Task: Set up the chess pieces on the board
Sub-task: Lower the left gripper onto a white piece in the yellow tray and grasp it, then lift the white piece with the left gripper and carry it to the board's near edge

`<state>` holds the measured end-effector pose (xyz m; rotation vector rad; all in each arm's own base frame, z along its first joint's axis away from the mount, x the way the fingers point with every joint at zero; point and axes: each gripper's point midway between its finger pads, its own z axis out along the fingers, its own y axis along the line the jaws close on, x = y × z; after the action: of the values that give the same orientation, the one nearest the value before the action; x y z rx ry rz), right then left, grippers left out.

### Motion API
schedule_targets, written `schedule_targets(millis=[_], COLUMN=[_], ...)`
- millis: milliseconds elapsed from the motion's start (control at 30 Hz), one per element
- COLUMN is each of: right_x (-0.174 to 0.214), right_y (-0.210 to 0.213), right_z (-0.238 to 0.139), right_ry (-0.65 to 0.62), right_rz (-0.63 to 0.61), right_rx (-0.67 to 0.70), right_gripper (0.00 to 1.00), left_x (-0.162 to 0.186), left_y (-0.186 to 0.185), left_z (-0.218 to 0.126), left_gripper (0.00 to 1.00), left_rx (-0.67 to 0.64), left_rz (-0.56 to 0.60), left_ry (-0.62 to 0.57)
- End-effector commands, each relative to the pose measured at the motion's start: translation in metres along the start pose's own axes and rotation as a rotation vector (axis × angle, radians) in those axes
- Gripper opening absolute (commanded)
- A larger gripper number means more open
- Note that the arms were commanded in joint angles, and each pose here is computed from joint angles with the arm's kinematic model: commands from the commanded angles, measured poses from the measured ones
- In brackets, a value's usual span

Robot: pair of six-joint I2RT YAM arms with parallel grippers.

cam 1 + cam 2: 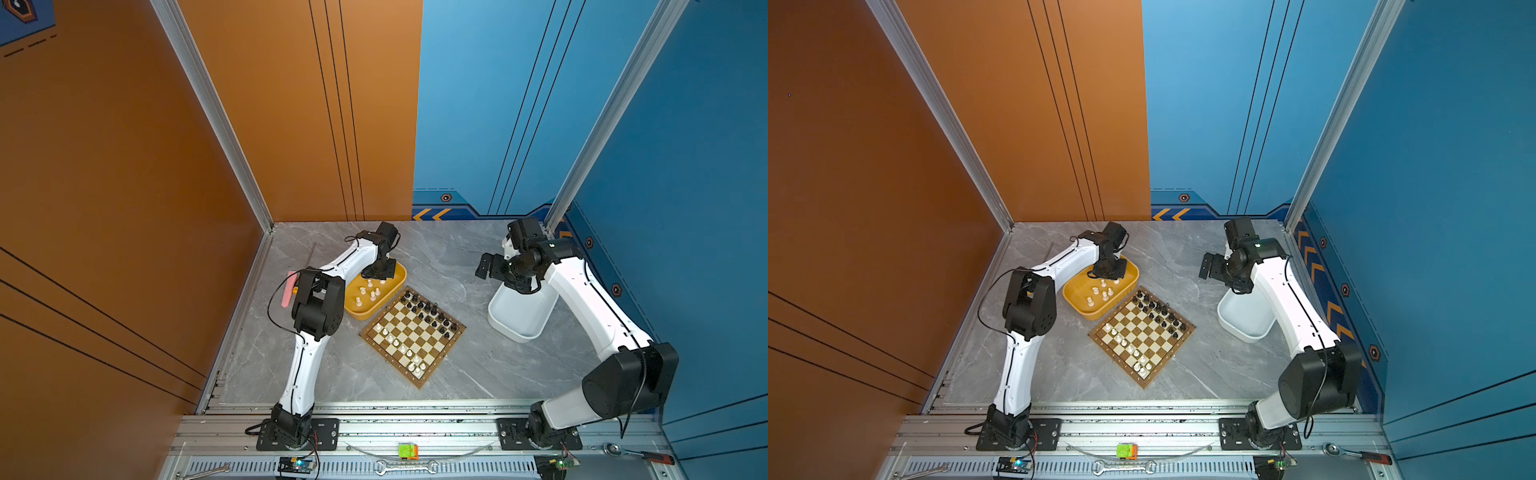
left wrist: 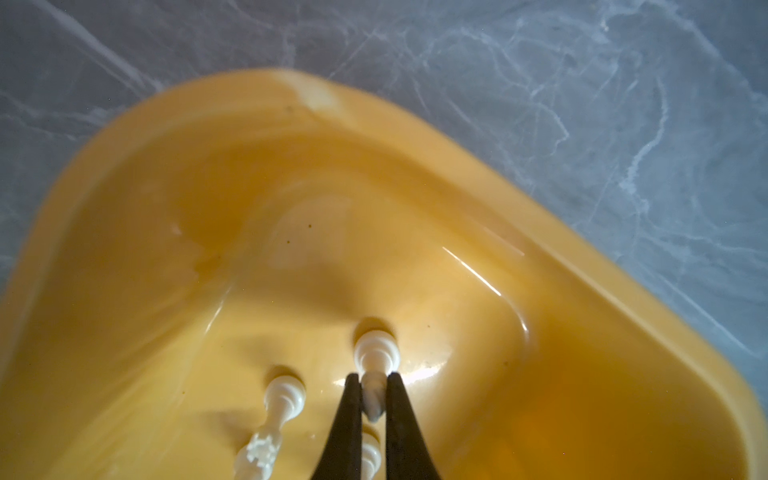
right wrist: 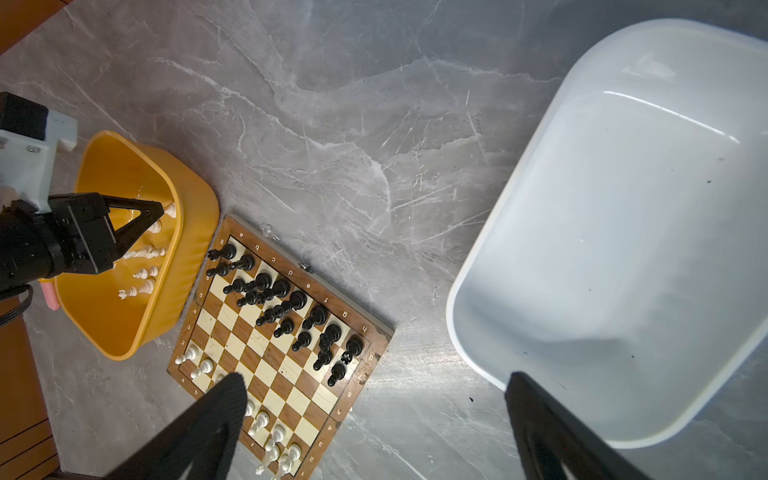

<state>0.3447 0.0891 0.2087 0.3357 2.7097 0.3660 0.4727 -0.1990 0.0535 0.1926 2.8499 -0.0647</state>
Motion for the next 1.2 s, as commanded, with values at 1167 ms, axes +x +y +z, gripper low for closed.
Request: schedule_targets(millis=[1167], right_x=[0.029], right_y=[0.027], right_z=[-0.005], right_ry=[0.069], right_rz=[-0.093], right_rx=[-0.081], right_gripper=[1.0], left_x=[0.08], left_y=[-0.012], left_z=[-0.143], left_gripper=[0.05], left_rx=[-0.024], left_rz=[0.031], left_ry=[-0.047])
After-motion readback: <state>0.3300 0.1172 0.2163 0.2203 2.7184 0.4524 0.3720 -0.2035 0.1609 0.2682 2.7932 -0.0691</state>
